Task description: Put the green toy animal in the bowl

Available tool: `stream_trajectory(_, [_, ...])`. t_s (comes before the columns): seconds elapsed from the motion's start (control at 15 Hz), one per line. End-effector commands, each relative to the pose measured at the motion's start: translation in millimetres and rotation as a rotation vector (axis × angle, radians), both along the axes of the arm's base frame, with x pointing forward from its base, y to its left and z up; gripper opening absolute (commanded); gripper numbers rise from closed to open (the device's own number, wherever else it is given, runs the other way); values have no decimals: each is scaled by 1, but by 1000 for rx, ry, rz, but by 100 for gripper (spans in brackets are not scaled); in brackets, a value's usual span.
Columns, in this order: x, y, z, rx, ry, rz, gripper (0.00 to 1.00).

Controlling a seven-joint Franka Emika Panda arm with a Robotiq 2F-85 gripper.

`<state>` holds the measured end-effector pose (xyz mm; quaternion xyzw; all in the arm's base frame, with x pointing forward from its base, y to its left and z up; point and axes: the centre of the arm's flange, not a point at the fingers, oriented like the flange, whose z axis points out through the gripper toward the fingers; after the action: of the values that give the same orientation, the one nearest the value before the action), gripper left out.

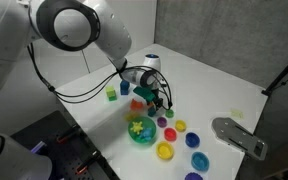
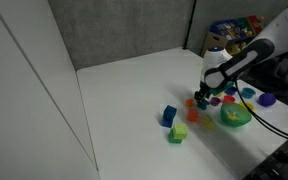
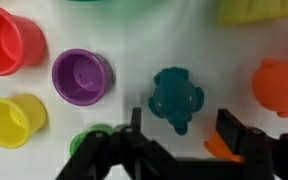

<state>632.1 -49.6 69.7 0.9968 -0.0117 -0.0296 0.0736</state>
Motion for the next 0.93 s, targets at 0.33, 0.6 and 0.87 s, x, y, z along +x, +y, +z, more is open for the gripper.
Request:
stream_trajectory(0.33, [13, -5, 6, -9, 48, 1, 8])
stream_trajectory(0.6, [14, -3, 17, -13, 62, -3, 4])
stream_trajectory(0.87, [15, 2, 43, -23, 56, -4, 5])
